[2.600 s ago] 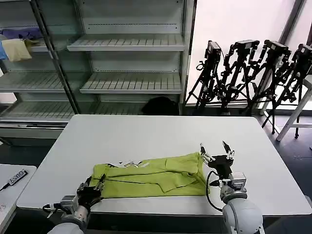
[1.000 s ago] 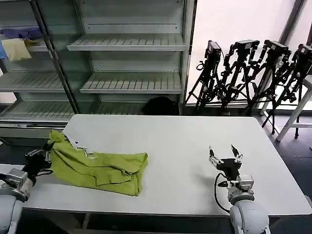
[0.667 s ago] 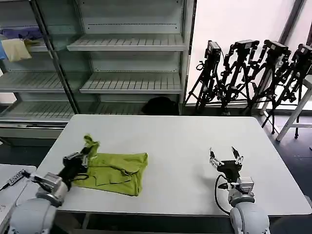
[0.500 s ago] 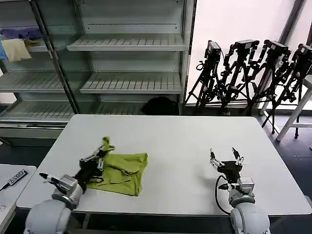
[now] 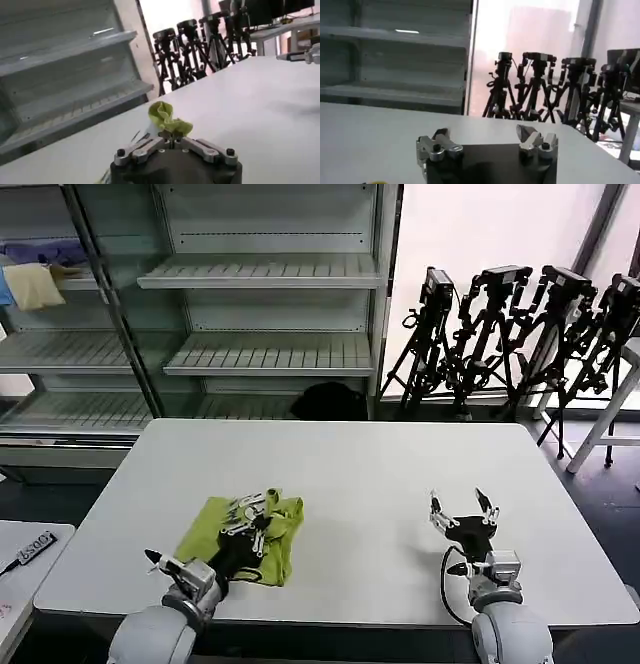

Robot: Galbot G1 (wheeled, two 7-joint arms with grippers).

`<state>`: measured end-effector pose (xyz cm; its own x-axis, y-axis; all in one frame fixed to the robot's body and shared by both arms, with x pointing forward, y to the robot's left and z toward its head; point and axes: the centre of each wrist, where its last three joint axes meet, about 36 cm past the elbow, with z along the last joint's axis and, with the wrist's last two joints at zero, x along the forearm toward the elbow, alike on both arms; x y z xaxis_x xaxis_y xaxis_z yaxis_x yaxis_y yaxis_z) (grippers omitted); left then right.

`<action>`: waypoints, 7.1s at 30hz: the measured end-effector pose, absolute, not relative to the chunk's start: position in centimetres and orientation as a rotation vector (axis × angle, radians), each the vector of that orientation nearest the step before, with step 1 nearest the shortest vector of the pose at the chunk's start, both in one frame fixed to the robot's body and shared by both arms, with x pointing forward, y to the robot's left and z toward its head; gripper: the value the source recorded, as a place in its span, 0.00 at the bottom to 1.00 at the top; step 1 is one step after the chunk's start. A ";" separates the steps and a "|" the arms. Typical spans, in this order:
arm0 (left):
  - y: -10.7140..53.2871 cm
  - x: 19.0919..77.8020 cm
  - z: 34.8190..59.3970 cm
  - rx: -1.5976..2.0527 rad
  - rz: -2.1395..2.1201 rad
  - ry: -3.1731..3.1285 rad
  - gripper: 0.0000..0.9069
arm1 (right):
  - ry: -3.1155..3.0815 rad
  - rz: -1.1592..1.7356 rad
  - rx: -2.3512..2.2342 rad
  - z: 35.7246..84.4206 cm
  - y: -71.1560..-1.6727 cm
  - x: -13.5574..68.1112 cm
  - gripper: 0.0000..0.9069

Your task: Fold and organize the clothes.

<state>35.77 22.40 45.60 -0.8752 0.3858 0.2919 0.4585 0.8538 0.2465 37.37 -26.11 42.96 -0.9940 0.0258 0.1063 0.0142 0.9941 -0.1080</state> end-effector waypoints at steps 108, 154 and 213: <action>32.3 36.9 41.3 -0.175 0.131 -2.673 0.02 | -3.038 0.186 -0.040 42.6 -24.9 38.4 1.00; 42.6 38.6 51.6 0.015 -0.859 -3.012 0.00 | -3.041 0.195 -0.072 42.0 -26.3 37.8 1.00; 20.0 37.3 43.9 -0.721 -0.616 -2.925 1.00 | -2.769 -0.235 0.453 44.7 -18.5 36.9 1.00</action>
<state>37.26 19.98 43.94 -0.8879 0.4324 0.1571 0.4590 0.8099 0.3652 36.89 -18.45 44.74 -0.8971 -0.3345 0.2885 -0.2812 0.9361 0.2112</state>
